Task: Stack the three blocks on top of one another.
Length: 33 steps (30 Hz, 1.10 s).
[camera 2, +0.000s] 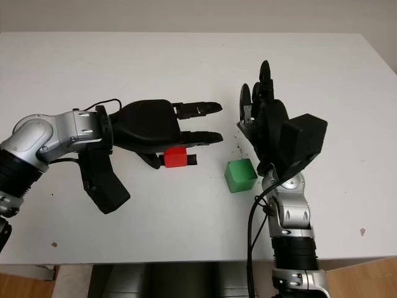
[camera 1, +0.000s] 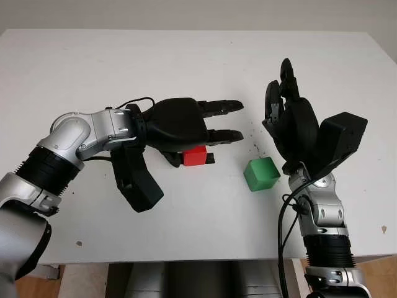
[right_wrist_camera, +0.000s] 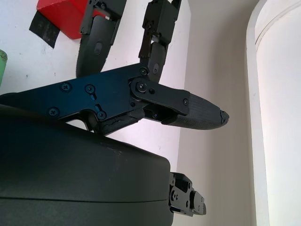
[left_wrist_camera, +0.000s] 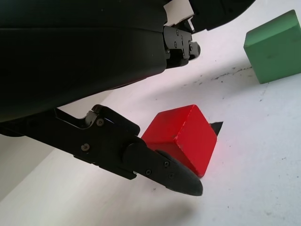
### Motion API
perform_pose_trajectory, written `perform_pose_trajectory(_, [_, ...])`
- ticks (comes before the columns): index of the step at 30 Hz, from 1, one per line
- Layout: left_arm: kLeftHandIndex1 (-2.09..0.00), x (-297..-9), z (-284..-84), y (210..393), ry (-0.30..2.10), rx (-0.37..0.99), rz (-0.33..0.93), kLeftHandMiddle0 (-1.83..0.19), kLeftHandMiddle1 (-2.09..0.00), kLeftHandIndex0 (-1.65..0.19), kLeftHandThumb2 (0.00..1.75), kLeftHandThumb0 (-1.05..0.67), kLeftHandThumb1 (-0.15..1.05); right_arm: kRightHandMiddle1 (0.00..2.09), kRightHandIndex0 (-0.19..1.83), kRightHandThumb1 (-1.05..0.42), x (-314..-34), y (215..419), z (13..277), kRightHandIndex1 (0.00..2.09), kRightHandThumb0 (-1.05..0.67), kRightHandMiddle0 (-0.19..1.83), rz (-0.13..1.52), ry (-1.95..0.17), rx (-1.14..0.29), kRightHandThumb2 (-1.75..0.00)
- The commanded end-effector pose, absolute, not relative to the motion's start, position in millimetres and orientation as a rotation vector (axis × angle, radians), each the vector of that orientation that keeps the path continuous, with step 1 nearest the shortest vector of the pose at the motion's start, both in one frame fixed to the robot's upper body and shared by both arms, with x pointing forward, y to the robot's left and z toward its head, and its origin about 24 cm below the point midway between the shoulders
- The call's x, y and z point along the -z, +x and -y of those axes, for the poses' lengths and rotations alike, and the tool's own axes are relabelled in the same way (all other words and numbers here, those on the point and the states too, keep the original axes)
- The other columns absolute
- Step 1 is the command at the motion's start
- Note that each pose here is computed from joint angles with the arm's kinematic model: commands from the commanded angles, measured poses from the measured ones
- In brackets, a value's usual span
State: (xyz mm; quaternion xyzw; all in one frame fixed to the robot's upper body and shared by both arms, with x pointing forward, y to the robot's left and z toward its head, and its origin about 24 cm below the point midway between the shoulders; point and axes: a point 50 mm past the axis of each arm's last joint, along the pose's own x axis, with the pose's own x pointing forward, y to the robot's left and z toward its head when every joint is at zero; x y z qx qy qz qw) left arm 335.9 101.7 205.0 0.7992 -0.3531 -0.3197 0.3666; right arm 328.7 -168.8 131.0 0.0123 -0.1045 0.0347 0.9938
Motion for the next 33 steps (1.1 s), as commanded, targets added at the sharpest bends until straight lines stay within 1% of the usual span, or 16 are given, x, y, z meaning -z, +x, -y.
perform_pose_trajectory(1, [0.0,-217.5,-103.4,333.6,2.062,0.788,0.922,0.19,0.0,0.18,0.05,-0.78,0.87,0.0,-0.19,-1.05,-131.0,328.0,169.5,0.0,-0.63,-0.19,0.218,0.028,-0.071,-0.66])
perform_pose_trajectory(5, [0.0,-231.2,-114.0,331.8,2.067,0.732,0.891,0.19,0.0,0.19,0.06,-0.81,0.88,0.0,-0.19,-1.05,-130.8,328.7,169.0,0.0,-0.63,-0.19,0.215,0.032,-0.075,-0.66])
perform_pose_trajectory(9, [0.0,-249.9,-130.3,329.7,2.046,0.659,0.812,0.19,0.0,0.19,0.06,-0.82,0.88,0.0,-0.19,-1.05,-130.8,329.1,168.3,0.0,-0.63,-0.19,0.215,0.027,-0.079,-0.66])
perform_pose_trajectory(10, [0.0,-258.3,-138.8,329.0,1.989,0.618,0.762,0.19,0.0,0.19,0.06,-0.82,0.88,0.0,-0.19,-1.05,-130.9,329.2,168.2,0.0,-0.63,-0.19,0.214,0.027,-0.077,-0.66])
perform_pose_trajectory(12, [0.0,-268.9,-152.7,327.4,1.875,0.578,0.682,0.19,0.0,0.19,0.06,-0.82,0.89,0.0,-0.19,-1.05,-131.1,329.3,168.1,0.0,-0.64,-0.19,0.213,0.025,-0.073,-0.66])
perform_pose_trajectory(13, [0.0,-274.5,-164.9,326.7,1.787,0.548,0.623,0.19,0.0,0.19,0.06,-0.81,0.9,0.0,-0.19,-1.05,-131.3,329.3,168.4,0.0,-0.64,-0.19,0.213,0.023,-0.074,-0.66])
perform_pose_trajectory(16, [-0.03,-282.4,-188.3,323.1,1.65,0.497,0.515,0.19,0.0,0.15,0.07,-0.81,0.94,0.0,-0.19,-1.05,-132.2,329.2,169.6,0.0,-0.64,-0.19,0.217,0.019,-0.075,-0.66])
perform_pose_trajectory(20, [-0.07,-284.9,-220.1,315.5,1.517,0.392,0.433,0.18,-0.01,0.06,0.06,-0.75,0.95,0.0,-0.19,-1.05,-134.0,330.5,170.4,0.0,-0.64,-0.19,0.225,0.016,-0.088,-0.66])
perform_pose_trajectory(21, [-0.08,-284.8,-228.2,313.4,1.493,0.363,0.418,0.14,-0.03,0.02,0.06,-0.72,0.94,0.0,-0.19,-1.05,-134.2,330.9,170.6,0.0,-0.64,-0.19,0.228,0.015,-0.095,-0.66])
perform_pose_trajectory(23, [-0.08,-284.5,-237.4,311.0,1.468,0.333,0.407,0.07,-0.06,-0.03,0.05,-0.69,0.93,0.0,-0.19,-1.05,-134.3,331.5,171.2,0.0,-0.63,-0.19,0.231,0.016,-0.104,-0.67])
perform_pose_trajectory(26, [-0.1,-286.4,-253.9,310.2,1.485,0.275,0.369,-0.05,-0.1,-0.16,0.06,-0.68,0.94,0.0,-0.19,-1.05,-135.9,332.5,171.5,0.0,-0.63,-0.19,0.227,0.012,-0.113,-0.66])
perform_pose_trajectory(29, [-0.1,-288.7,-262.2,310.0,1.555,0.244,0.334,-0.07,-0.08,-0.21,0.06,-0.69,0.94,0.0,-0.19,-1.05,-137.2,332.9,172.5,0.0,-0.64,-0.19,0.222,0.005,-0.117,-0.66])
perform_pose_trajectory(33, [-0.08,-289.3,-269.8,312.3,1.771,0.23,0.288,-0.02,-0.05,-0.22,0.04,-0.69,0.91,0.0,-0.19,-1.05,-138.7,333.9,172.0,0.0,-0.64,-0.19,0.225,0.006,-0.126,-0.66])
